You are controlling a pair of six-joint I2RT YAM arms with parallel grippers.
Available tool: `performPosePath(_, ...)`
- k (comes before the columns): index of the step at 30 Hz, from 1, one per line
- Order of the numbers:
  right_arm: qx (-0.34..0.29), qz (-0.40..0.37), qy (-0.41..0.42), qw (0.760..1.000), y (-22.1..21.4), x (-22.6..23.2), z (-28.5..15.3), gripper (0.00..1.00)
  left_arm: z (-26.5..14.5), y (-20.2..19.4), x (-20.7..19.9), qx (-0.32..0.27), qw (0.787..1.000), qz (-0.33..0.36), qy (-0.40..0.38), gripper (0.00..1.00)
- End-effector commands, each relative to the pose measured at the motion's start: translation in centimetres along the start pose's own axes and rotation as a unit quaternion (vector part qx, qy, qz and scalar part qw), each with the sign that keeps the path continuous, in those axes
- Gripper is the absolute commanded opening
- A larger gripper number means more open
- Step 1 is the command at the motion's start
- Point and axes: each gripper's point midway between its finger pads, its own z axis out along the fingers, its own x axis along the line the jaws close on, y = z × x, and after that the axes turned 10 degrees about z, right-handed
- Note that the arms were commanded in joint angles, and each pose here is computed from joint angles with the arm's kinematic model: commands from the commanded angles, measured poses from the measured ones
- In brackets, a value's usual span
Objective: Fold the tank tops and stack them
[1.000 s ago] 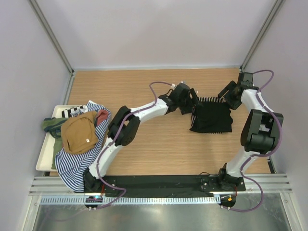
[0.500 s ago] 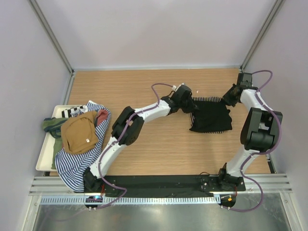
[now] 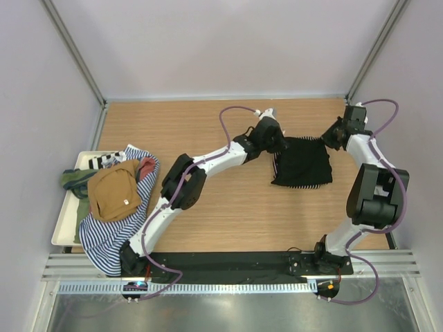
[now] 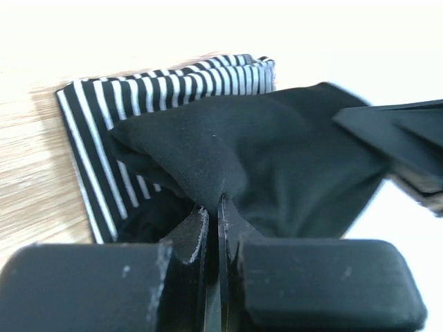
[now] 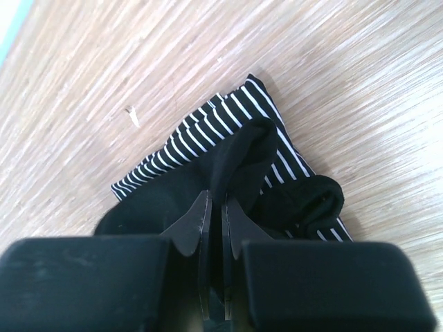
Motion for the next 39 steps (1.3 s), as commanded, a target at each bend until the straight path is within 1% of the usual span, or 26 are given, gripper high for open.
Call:
performPosePath(1,-0.062,0.004,0.031,0.998,2.7,1.7,-1.4,0.08,-1.0,2.3,-1.7,-0.046,0.998,0.029,-0.012,0.04)
performPosePath(4,-0.054,0.01,0.01,0.998,2.2,0.4,-0.4,0.09,-0.7,1.5,-0.6,-0.05,0.998,0.04,0.006,0.05)
performPosePath(6,-0.05,0.018,0.0,0.999,2.0,-0.4,0.5,0.14,-0.3,1.4,-0.1,-0.059,0.997,0.048,0.01,0.08)
performPosePath(7,-0.036,0.026,-0.009,0.999,1.4,-1.1,1.8,0.15,-0.1,1.6,0.4,-0.065,0.996,0.06,0.019,0.08)
performPosePath(9,-0.021,0.034,-0.016,0.999,1.0,-1.5,2.9,0.19,0.2,1.8,0.9,-0.074,0.994,0.073,0.026,0.11)
performPosePath(10,-0.017,0.038,-0.027,0.999,0.8,-2.0,3.4,0.25,0.3,1.7,1.1,-0.077,0.993,0.08,0.031,0.12)
performPosePath(11,-0.011,0.042,-0.044,0.998,0.4,-2.7,4.2,0.47,0.4,1.7,1.5,-0.08,0.992,0.089,0.037,0.14)
performPosePath(12,-0.013,0.045,-0.061,0.997,0.6,-3.3,4.2,0.55,0.5,1.8,1.6,-0.082,0.992,0.093,0.037,0.21)
performPosePath(13,-0.015,0.045,-0.068,0.997,0.7,-3.6,4.2,0.64,0.4,1.8,1.6,-0.082,0.991,0.095,0.036,0.27)
performPosePath(14,-0.016,0.046,-0.068,0.996,0.8,-3.5,4.0,0.68,0.4,1.5,1.6,-0.078,0.992,0.096,0.036,0.33)
performPosePath(15,-0.029,0.044,-0.078,0.996,1.2,-4.0,3.9,0.69,0.3,1.6,1.7,-0.078,0.992,0.096,0.036,0.43)
performPosePath(16,-0.035,0.044,-0.072,0.996,1.4,-3.7,3.7,0.71,0.1,1.7,1.6,-0.079,0.992,0.096,0.036,0.5)
performPosePath(17,-0.038,0.044,-0.067,0.996,1.7,-3.4,3.5,0.72,-0.1,1.8,1.5,-0.08,0.992,0.095,0.034,0.55)
performPosePath(18,-0.043,0.043,-0.062,0.996,2.0,-3.0,3.3,0.72,-0.1,1.9,1.5,-0.081,0.992,0.092,0.034,0.65)
performPosePath(19,-0.044,0.042,-0.058,0.996,2.2,-2.7,3.3,0.72,-0.2,2.1,1.4,-0.082,0.992,0.088,0.035,0.7)
performPosePath(21,-0.044,0.038,-0.054,0.997,2.6,-2.2,3.5,0.72,-0.5,2.8,1.2,-0.082,0.994,0.068,0.026,0.76)
performPosePath(23,-0.044,0.035,-0.055,0.997,2.8,-2.2,3.7,0.72,-0.4,3.4,1.1,-0.08,0.995,0.052,0.017,0.77)
performPosePath(24,-0.045,0.035,-0.056,0.997,2.9,-2.2,3.7,0.71,-0.3,3.7,1.8,-0.076,0.996,0.039,0.02,0.77)
performPosePath(27,-0.047,0.034,-0.05,0.997,3.0,-2.0,4.1,0.68,-0.1,4.5,1.7,-0.073,0.997,0.016,0.007,0.76)
performPosePath(30,-0.023,0.033,-0.019,0.999,2.3,-0.9,4.5,0.56,0.3,4.6,1.1,-0.071,0.997,0.015,-0.004,0.72)
performPosePath(31,-0.019,0.033,-0.016,0.999,2.2,-0.8,4.6,0.49,0.4,5.0,0.6,-0.072,0.997,0.011,-0.01,0.71)
performPosePath(34,-0.01,0.03,-0.004,0.999,1.8,-0.4,5.0,0.41,0.9,5.0,0.4,-0.072,0.997,0.006,-0.016,0.68)
performPosePath(36,-0.005,0.027,0.006,1.0,1.7,0.1,5.1,0.35,1.0,4.9,0.1,-0.071,0.997,0.007,-0.022,0.61)
performPosePath(37,-0.005,0.026,0.009,1.0,1.8,0.3,5.2,0.29,1.3,5.1,0.1,-0.074,0.997,0.006,-0.024,0.58)
performPosePath(39,-0.002,0.024,0.013,1.0,1.7,0.6,5.3,0.26,1.5,4.7,0.5,-0.066,0.998,0.006,-0.017,0.54)
